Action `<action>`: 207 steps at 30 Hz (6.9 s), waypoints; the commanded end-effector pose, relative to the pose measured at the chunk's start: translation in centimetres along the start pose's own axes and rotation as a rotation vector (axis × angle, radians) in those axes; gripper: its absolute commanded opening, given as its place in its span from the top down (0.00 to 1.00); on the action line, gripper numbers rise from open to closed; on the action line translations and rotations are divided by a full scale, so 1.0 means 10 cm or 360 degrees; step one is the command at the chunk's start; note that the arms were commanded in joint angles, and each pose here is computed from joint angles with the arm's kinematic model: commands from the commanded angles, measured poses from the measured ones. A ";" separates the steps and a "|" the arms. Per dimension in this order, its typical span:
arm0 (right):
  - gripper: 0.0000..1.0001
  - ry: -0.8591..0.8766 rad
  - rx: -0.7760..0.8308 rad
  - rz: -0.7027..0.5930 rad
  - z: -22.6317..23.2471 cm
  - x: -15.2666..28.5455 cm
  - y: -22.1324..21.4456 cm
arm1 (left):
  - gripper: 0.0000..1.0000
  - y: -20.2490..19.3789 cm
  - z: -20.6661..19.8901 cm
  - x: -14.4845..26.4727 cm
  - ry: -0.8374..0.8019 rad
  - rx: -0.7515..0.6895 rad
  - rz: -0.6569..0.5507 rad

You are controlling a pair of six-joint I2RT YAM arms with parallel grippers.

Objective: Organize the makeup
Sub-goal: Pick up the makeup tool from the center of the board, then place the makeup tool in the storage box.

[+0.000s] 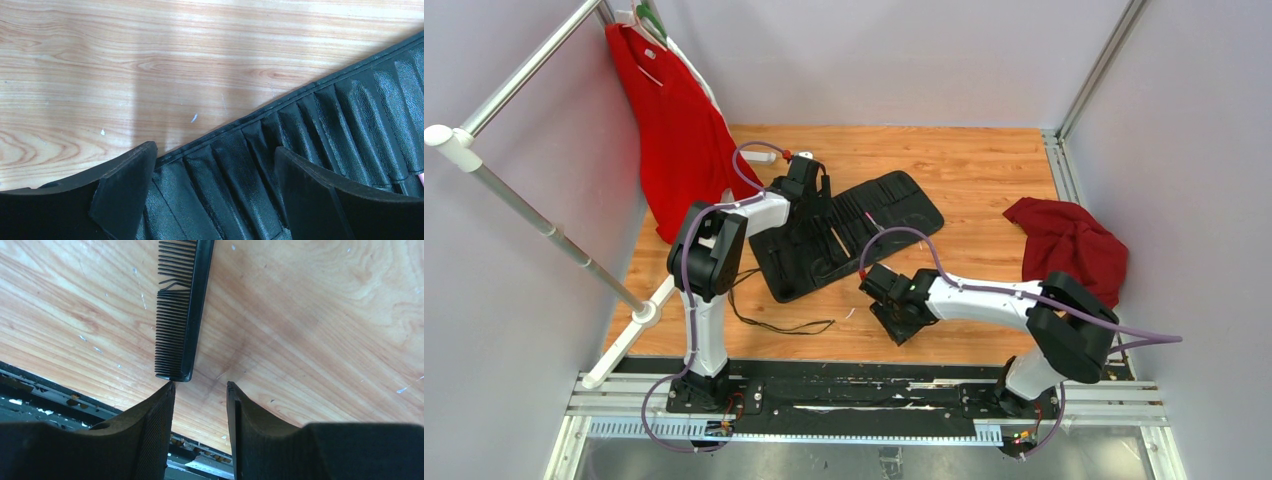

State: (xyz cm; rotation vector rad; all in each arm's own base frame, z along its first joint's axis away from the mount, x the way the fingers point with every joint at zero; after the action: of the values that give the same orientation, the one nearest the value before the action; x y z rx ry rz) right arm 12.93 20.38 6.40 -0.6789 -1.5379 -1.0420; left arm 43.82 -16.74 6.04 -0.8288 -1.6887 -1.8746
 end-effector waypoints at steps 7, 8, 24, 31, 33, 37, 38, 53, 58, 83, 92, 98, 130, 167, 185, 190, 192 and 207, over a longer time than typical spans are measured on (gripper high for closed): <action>0.58 -0.0076 0.0002 -0.0074 -0.09 -0.11 0.22 | 0.07 -0.56 -0.03 -0.09 -0.0073 -0.0002 0.0296; 0.58 -0.0077 0.0001 -0.0076 -0.10 -0.11 0.23 | 0.07 -0.55 -0.03 -0.09 -0.0073 -0.0002 0.0295; 0.58 -0.0051 -0.0061 -0.0171 -0.19 0.13 0.30 | 0.07 -0.55 -0.03 -0.09 -0.0071 -0.0001 0.0296; 0.58 -0.0047 -0.0041 -0.0339 -0.22 0.52 0.49 | 0.07 -0.54 -0.02 -0.09 -0.0069 0.0000 0.0294; 0.58 -0.0054 -0.0008 -0.0364 -0.20 0.54 0.59 | 0.07 -0.55 -0.03 -0.09 -0.0070 -0.0001 0.0297; 0.58 -0.0085 0.0050 -0.0432 -0.14 0.50 0.84 | 0.07 -0.55 -0.03 -0.09 -0.0072 -0.0004 0.0297; 0.58 -0.0076 0.0061 -0.0463 -0.11 0.48 0.91 | 0.07 -0.55 -0.03 -0.09 -0.0072 -0.0003 0.0297; 0.58 0.0042 0.0131 -0.0503 0.08 -0.02 1.52 | 0.07 -0.55 -0.03 -0.09 -0.0073 -0.0004 0.0295; 0.58 0.0066 0.0116 -0.0500 0.08 -0.10 1.58 | 0.07 -0.56 -0.03 -0.09 -0.0074 -0.0004 0.0297; 0.61 0.0116 0.0036 -0.0438 0.04 -0.33 1.55 | 0.08 -0.56 -0.03 -0.09 -0.0073 -0.0004 0.0295; 0.63 0.0128 -0.0025 -0.0417 0.00 -0.37 1.48 | 0.08 -0.56 -0.03 -0.09 -0.0073 -0.0005 0.0297; 0.65 0.0145 -0.0066 -0.0404 -0.01 -0.39 1.43 | 0.08 -0.56 -0.02 -0.09 -0.0070 -0.0003 0.0297; 0.99 0.0167 -0.0167 -0.0470 -0.09 -0.12 1.45 | 0.08 -0.56 -0.03 -0.09 -0.0070 -0.0008 0.0299; 0.99 0.0406 -0.0310 -0.0057 -0.62 0.57 2.30 | 0.08 -0.55 -0.03 -0.09 -0.0073 -0.0002 0.0292; 0.99 0.0439 -0.0322 0.0083 -0.57 0.05 2.39 | 0.08 -0.56 -0.03 -0.09 -0.0074 -0.0002 0.0295; 0.99 0.0435 -0.0326 0.0097 -0.56 -0.03 2.41 | 0.08 -0.56 -0.03 -0.09 -0.0072 -0.0004 0.0297; 0.99 0.0433 -0.0328 0.0101 -0.57 -0.06 2.42 | 0.08 -0.56 -0.03 -0.09 -0.0073 -0.0004 0.0295; 0.99 0.0421 -0.0346 0.0127 -0.56 -0.22 2.47 | 0.08 -0.56 -0.03 -0.09 -0.0073 -0.0002 0.0294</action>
State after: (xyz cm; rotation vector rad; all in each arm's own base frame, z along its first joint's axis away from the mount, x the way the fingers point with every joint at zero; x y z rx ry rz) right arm 36.70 26.87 10.93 -0.6988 -1.1874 -1.1983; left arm 43.81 -16.74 6.03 -0.8296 -1.6882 -1.8747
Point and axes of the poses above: each gripper's point midway between its finger pads, its own x axis back along the fingers, its own z axis along the line the jaws close on, y = z × x, the point moved 5 cm from there along x, back along the fingers, and after that the axes turned 12 degrees about -x, right-handed, at the moved point
